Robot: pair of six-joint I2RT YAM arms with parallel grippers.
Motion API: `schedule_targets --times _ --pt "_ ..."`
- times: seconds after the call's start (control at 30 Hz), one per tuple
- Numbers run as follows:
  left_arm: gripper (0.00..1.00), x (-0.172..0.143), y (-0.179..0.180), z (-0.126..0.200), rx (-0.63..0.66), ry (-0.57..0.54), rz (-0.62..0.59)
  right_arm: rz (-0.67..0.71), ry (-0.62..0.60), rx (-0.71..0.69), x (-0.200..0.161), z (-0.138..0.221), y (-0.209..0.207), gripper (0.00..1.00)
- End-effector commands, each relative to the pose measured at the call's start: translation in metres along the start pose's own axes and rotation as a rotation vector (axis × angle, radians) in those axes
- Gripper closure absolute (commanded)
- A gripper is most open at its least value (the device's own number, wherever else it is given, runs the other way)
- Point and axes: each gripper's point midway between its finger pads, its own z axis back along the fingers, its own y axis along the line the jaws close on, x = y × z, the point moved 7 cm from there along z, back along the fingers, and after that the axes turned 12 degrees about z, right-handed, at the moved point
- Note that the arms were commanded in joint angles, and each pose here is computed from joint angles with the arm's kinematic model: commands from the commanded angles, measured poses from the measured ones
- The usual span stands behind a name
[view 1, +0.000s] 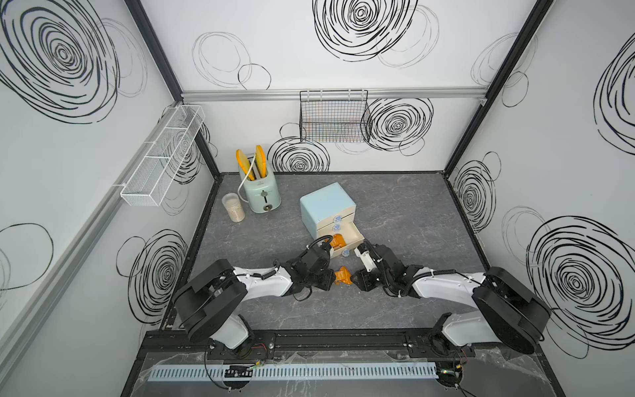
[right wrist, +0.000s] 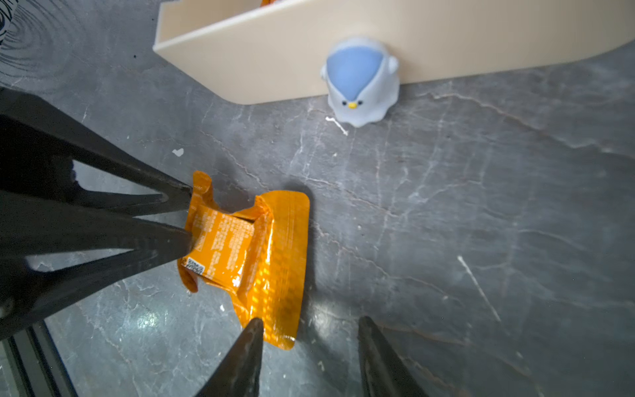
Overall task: Place the cookies into the drawer by color
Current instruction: Pick up the cookie at the center of the board.
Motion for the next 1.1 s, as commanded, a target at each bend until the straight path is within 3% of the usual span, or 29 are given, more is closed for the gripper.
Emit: schedule_targets --times 0.0,0.3,0.57,1.07 --pt "0.68 0.0 0.006 -0.004 0.034 -0.006 0.013 -0.03 0.015 0.01 -0.005 0.004 -0.002 0.52" --pt "0.77 -0.003 0.014 -0.005 0.079 -0.001 0.001 -0.135 -0.018 0.139 -0.005 0.005 -0.004 0.5" --pt "0.78 -0.004 0.013 -0.004 0.082 0.0 -0.003 -0.205 0.011 0.283 -0.009 -0.005 -0.002 0.45" --pt "0.79 -0.011 0.017 -0.005 0.092 0.02 -0.007 -0.29 0.062 0.372 -0.02 -0.026 0.0 0.53"
